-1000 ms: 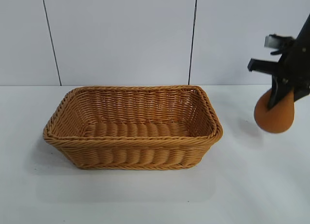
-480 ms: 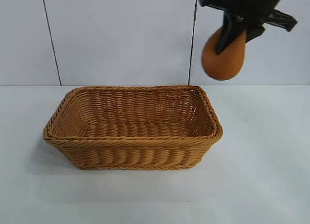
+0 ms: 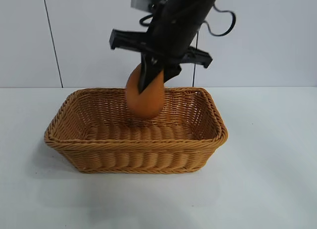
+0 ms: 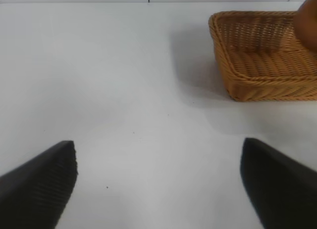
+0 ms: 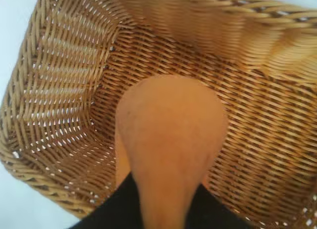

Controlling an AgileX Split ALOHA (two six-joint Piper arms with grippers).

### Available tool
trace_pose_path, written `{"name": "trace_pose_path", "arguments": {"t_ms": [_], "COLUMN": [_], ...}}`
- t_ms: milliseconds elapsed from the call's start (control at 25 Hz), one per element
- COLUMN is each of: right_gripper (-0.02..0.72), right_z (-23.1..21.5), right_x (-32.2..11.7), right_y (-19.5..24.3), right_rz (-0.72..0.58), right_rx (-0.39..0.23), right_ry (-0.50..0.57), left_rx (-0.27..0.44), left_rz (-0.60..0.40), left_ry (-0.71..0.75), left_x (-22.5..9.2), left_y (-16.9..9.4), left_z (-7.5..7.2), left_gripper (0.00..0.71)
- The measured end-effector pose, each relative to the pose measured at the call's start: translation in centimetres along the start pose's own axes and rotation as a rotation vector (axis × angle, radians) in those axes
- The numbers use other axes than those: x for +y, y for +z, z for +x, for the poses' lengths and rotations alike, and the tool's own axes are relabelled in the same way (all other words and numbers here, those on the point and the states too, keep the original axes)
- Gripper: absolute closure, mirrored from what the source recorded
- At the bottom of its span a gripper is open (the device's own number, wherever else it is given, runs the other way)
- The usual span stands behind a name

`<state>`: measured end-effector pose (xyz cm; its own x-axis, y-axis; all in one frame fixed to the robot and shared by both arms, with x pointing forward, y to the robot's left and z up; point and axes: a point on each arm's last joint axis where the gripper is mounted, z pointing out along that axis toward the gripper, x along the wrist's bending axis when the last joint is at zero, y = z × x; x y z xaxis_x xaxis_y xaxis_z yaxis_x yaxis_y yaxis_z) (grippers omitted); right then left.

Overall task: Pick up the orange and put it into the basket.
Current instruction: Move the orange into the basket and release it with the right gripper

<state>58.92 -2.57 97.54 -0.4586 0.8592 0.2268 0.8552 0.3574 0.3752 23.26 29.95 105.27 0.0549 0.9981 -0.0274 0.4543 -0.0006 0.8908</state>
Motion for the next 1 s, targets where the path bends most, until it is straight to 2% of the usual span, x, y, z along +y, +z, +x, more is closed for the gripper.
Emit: {"name": "trace_pose_path", "arguments": {"t_ms": [160, 240, 320, 440, 480, 560, 840, 1000], "right_gripper": [0.659, 0.614, 0.478, 0.183, 0.112, 0.049, 0.01, 0.01], "right_z": [-0.4, -0.6, -0.6, -0.6, -0.6, -0.5, 0.5, 0.6], "right_x": [-0.4, -0.6, -0.7, -0.7, -0.7, -0.6, 1.4, 3.0], "right_y": [3.6, 4.4, 4.6, 4.5, 4.4, 4.3, 1.5, -1.2], "right_rz": [0.011, 0.026, 0.032, 0.029, 0.029, 0.037, 0.08, 0.095], "right_rx": [-0.01, -0.015, -0.015, -0.015, -0.015, -0.014, -0.01, -0.083], "right_ry": [0.005, 0.008, 0.009, 0.009, 0.009, 0.007, -0.03, -0.104], "left_rx": [0.0, 0.0, 0.0, 0.0, 0.0, 0.0, 0.0, 0.0], "left_rz": [0.0, 0.0, 0.0, 0.0, 0.0, 0.0, 0.0, 0.0], "left_ry": [0.0, 0.0, 0.0, 0.0, 0.0, 0.0, 0.0, 0.0], "left_x": [0.0, 0.0, 0.0, 0.0, 0.0, 0.0, 0.0, 0.0], "left_y": [0.0, 0.0, 0.0, 0.0, 0.0, 0.0, 0.0, 0.0], "left_z": [0.0, 0.0, 0.0, 0.0, 0.0, 0.0, 0.0, 0.0], "left_gripper": [0.071, 0.071, 0.071, 0.071, 0.071, 0.071, 0.071, 0.071]}}
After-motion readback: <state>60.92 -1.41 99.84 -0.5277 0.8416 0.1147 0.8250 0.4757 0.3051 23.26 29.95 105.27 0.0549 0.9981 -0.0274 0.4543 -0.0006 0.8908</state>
